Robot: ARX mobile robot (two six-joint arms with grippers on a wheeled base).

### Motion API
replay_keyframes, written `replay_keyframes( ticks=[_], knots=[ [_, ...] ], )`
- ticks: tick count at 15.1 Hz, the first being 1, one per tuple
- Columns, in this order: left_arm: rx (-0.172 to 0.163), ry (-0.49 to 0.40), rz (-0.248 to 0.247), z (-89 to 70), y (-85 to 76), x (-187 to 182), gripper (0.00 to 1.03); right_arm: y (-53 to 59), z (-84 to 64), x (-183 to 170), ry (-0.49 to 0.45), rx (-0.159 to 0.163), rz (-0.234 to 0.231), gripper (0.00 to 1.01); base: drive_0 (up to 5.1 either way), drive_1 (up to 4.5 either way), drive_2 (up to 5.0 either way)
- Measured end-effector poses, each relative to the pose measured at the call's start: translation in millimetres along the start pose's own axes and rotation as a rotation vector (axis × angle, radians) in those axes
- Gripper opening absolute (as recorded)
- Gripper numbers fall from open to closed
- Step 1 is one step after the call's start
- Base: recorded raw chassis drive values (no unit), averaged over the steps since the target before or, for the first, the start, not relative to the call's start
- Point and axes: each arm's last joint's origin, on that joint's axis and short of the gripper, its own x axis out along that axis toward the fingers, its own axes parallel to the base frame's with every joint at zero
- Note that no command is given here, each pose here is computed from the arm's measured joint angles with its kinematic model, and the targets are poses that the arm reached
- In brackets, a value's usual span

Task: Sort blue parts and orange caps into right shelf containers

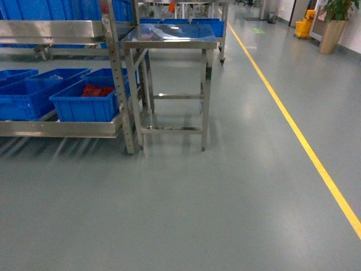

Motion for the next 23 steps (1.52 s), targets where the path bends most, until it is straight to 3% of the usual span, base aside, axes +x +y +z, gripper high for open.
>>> replay_keyframes(
  ticks=[23],
  knots=[
    [0.000, 0.000, 0.000, 0.0, 0.0, 0.0, 0.43, 0.0, 0.3, 0.0, -0.003, 0.000, 0.000, 0.44, 0.0, 4.34, -4.3]
  ],
)
